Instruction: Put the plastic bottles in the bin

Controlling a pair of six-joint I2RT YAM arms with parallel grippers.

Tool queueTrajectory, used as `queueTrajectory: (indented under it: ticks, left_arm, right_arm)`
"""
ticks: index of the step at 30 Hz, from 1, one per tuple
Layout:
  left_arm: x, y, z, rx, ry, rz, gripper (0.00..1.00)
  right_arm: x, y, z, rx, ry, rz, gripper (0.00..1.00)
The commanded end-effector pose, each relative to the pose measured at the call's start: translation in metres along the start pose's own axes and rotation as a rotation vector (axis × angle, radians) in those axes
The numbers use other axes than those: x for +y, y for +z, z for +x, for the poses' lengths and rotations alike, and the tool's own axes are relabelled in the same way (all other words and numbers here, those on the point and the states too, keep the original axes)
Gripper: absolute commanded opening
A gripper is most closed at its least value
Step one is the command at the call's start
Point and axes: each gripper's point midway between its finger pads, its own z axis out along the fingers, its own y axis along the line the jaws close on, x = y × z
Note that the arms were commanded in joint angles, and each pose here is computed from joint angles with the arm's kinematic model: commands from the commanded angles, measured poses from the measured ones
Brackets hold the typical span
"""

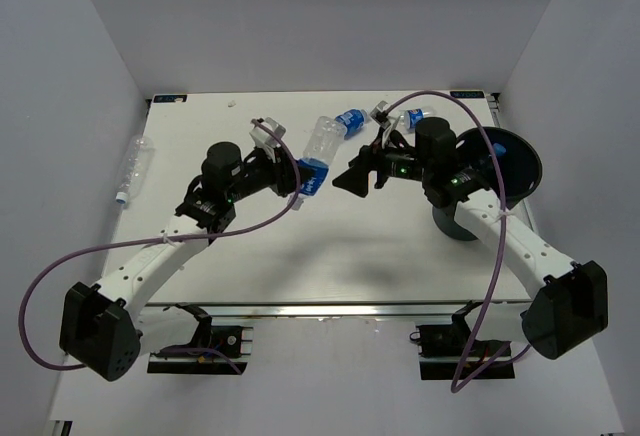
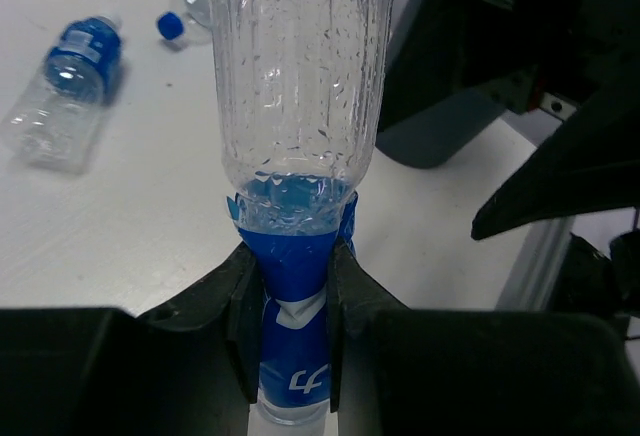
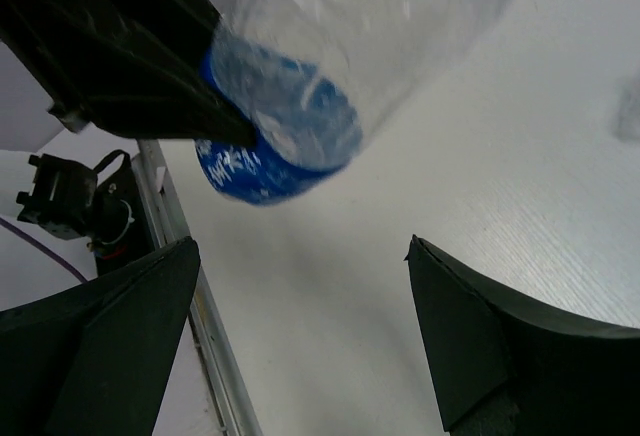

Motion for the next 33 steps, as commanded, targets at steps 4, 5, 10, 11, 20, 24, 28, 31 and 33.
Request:
queueTrajectory:
  ticks: [4,5,10,11,20,24,28,31,33]
  left_arm:
    - [-0.050,-0.008,-0.001,-0.014,0.028,0.250,0.00]
    - [-0.053,-0.008,-0.002,-0.020,0.033,0.260,0.00]
    - [-0.081,-0.016,-0.004,-0.022,0.041,0.426,0.02]
    - [-0.085,-0.018,-0.007,-0.030,0.030,0.447,0.03]
    - [-0.065,-0.003,0.000,0.022,0.013,0.333,0.89]
    - [-0.047,0.001,-0.008,0.017,0.005,0.213,0.98]
    - [-0.031,0.001,-0.032,-0.019,0.014,0.084,0.98]
    - [-0.004,0.000,-0.046,-0.037,-0.005,-0.085,0.98]
    - [0.025,-0.002,-0.047,-0.038,-0.039,-0.255,0.98]
  right_arm:
    - [0.029,0.004,-0.040,-0.118,-0.121,-0.177,0.89]
    - [0.032,0.004,-0.042,-0.125,-0.134,-0.196,0.89]
    - [0.034,0.006,-0.051,-0.152,-0.159,-0.211,0.89]
    - [0.033,0.006,-0.053,-0.156,-0.160,-0.207,0.89]
    - [0.040,-0.001,-0.075,-0.255,-0.171,-0.194,0.30]
    - [0.014,-0.012,-0.084,-0.288,-0.147,0.016,0.20]
    - [-0.032,-0.046,-0.097,-0.318,-0.102,0.347,0.16]
    - [-0.064,-0.100,-0.126,-0.415,-0.111,0.660,0.15]
    - [-0.083,-0.150,-0.140,-0.466,-0.110,0.917,0.14]
